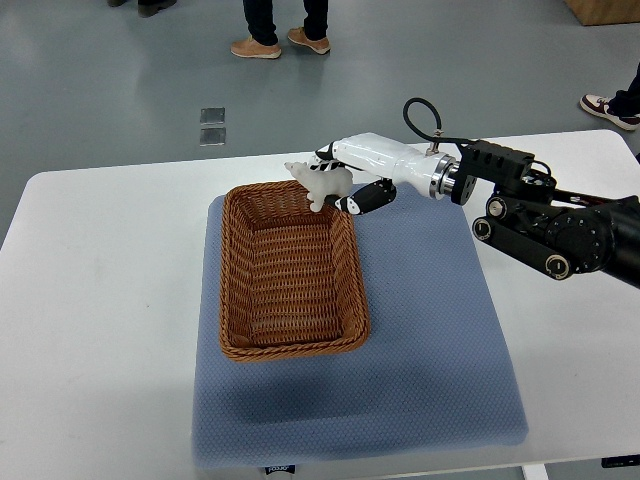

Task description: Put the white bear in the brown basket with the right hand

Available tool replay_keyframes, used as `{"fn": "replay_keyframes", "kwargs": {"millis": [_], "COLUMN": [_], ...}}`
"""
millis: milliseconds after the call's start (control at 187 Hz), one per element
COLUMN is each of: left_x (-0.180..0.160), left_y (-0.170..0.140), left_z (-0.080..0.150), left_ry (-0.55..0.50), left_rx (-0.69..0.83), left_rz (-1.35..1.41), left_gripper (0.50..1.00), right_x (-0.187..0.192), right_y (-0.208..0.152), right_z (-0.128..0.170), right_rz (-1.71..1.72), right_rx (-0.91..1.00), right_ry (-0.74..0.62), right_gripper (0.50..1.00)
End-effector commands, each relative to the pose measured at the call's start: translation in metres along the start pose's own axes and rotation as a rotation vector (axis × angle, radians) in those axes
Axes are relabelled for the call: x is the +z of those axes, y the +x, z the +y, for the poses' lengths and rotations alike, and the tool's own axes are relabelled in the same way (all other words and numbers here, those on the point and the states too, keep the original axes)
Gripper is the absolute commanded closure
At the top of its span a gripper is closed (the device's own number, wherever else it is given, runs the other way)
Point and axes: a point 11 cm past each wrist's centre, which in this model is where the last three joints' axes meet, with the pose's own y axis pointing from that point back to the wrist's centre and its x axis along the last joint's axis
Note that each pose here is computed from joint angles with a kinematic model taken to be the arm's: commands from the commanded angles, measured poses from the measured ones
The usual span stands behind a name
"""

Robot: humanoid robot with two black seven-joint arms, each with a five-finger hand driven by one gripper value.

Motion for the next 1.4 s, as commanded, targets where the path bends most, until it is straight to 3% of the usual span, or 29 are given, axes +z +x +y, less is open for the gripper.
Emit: {"fn": "replay_keyframes", "kwargs": {"millis": [0, 230, 338, 386, 429, 477, 622, 1008, 1265, 1394], "left_x": [0.000, 0.000, 0.000, 0.000, 0.000, 0.000, 0.001, 0.000, 0.000, 0.001], "left_y": [0.000, 0.000, 0.000, 0.000, 0.000, 0.000, 0.000, 0.000, 0.000, 0.000], "left_z": [0.000, 0.000, 0.000, 0.000, 0.000, 0.000, 0.000, 0.000, 0.000, 0.000], "left_ry": [0.001, 0.001, 0.001, 0.001, 0.001, -0.001, -0.001, 0.001, 0.001, -0.002], "left_rx": [0.000, 0.000, 0.000, 0.000, 0.000, 0.000, 0.000, 0.000, 0.000, 0.000], "left_rz": [-0.001, -0.001, 0.000, 0.000, -0.001, 0.002, -0.002, 0.000, 0.000, 0.000], "left_gripper": [0.500, 0.500, 0.500, 0.500, 0.500, 0.500, 0.500, 0.500, 0.500, 0.500], "right_x": [-0.009, -0.016, -0.016, -0.015, -0.015, -0.015, -0.014, -0.001, 0.024, 0.040], "right_y": [-0.011, -0.029, -0.037, -0.042, -0.043, -0.044, -0.045, -0.014, 0.029, 0.042], "right_z": [-0.007, -0.012, -0.011, -0.010, -0.010, -0.009, -0.009, -0.007, 0.016, 0.031], "right_rz": [0.007, -0.006, -0.010, -0.013, -0.016, -0.019, -0.020, -0.028, -0.328, -0.489], "right_rx": [-0.059, -0.151, -0.195, -0.229, -0.239, -0.244, -0.249, -0.063, 0.218, 0.371], "right_ry": [0.027, 0.043, 0.040, 0.034, 0.034, 0.030, 0.022, -0.039, -0.093, -0.115], "right_gripper": [1.000, 0.996, 0.906, 0.828, 0.812, 0.761, 0.711, 0.693, 0.675, 0.603]}}
